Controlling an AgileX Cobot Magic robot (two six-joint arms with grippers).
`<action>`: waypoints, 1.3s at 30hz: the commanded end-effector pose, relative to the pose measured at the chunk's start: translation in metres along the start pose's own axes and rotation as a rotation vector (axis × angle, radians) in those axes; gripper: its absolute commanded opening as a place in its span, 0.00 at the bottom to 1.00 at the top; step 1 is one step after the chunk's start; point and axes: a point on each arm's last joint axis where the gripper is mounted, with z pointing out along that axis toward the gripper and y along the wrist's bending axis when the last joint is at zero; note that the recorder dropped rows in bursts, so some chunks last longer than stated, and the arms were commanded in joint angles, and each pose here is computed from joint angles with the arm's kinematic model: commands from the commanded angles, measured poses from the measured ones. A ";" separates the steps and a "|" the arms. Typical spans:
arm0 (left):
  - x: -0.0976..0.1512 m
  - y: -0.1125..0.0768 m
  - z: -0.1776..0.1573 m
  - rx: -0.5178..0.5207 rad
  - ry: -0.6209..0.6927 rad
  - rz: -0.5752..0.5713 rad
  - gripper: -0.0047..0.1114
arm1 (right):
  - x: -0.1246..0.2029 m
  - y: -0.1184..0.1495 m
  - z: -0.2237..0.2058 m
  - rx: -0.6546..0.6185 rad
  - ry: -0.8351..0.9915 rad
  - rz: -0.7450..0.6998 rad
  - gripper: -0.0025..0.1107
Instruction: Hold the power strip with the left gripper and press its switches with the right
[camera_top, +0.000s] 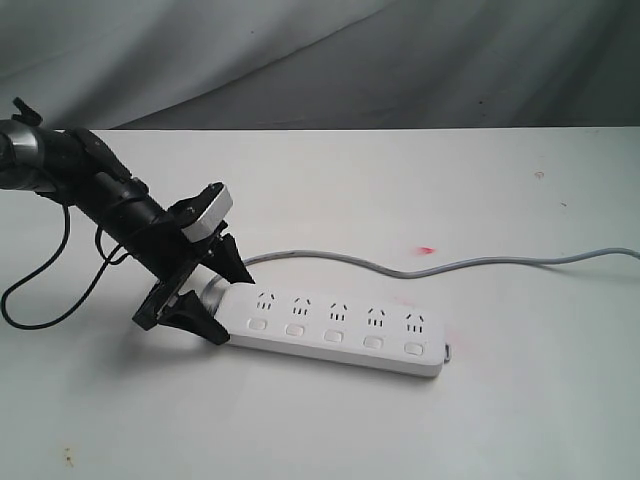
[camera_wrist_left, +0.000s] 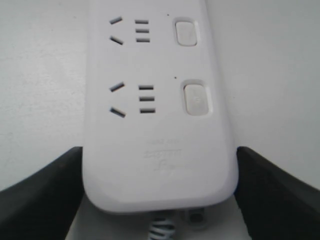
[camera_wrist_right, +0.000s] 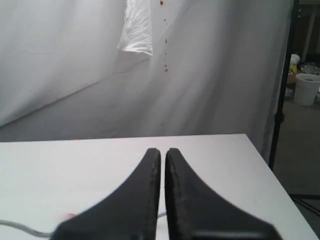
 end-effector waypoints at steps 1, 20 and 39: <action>-0.003 0.001 -0.003 -0.014 0.001 0.005 0.43 | 0.026 -0.001 0.010 0.014 0.031 -0.025 0.05; -0.003 0.001 -0.003 -0.014 0.001 0.005 0.43 | 0.143 -0.001 0.027 0.007 0.116 -0.012 0.05; -0.003 0.001 -0.003 -0.014 0.001 0.005 0.43 | 0.144 -0.001 0.027 0.008 0.128 -0.009 0.05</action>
